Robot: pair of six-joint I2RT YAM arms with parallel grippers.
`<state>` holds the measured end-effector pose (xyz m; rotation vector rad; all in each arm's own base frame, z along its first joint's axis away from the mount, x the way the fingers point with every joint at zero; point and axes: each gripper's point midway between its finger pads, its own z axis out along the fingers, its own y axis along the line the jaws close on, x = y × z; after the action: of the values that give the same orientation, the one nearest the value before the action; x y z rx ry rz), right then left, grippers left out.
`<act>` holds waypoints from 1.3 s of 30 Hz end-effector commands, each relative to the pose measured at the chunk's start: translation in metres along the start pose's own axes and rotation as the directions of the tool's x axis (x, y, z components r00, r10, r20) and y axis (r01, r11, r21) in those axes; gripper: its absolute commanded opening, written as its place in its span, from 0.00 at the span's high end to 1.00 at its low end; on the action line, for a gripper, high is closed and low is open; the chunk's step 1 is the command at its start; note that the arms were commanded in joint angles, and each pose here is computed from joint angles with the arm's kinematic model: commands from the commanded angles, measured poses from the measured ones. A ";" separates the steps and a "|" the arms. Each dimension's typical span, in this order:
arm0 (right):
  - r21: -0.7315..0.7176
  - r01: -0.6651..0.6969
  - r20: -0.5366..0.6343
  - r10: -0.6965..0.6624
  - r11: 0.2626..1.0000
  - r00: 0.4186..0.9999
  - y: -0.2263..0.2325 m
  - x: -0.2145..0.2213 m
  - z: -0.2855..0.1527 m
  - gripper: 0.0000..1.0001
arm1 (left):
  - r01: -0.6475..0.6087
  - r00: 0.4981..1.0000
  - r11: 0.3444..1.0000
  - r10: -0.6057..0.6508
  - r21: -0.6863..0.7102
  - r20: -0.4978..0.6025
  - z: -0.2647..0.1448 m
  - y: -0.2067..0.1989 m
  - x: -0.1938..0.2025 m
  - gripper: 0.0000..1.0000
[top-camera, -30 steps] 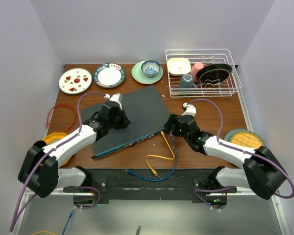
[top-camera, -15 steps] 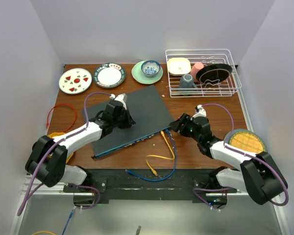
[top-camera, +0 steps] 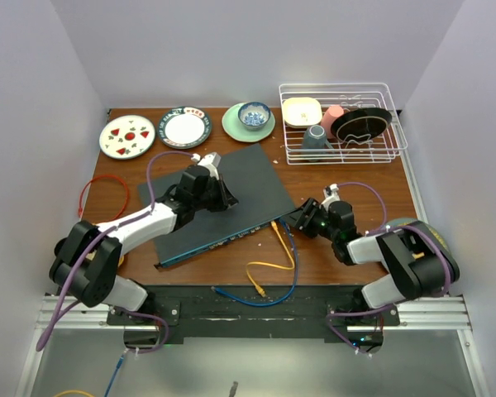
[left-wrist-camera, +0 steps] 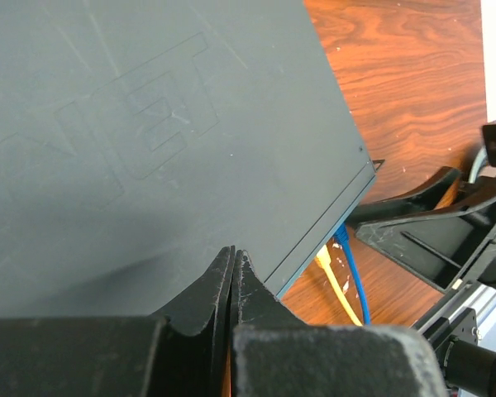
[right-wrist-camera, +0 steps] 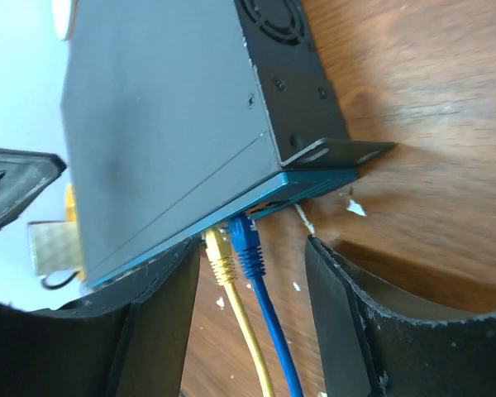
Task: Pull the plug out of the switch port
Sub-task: Pull the connector from the switch port.
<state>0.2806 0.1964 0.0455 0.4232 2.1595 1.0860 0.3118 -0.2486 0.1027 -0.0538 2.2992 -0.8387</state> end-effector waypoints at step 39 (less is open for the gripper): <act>-0.158 -0.111 -0.065 0.102 0.981 0.993 0.003 0.006 0.020 0.57 | 0.002 1.000 0.998 -0.002 0.059 -0.001 0.017 -0.011 -0.006 1.00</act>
<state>0.2837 0.2082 0.0307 0.4504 2.1339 1.2914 0.3138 -0.2549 0.0829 -0.0440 2.3419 -0.8496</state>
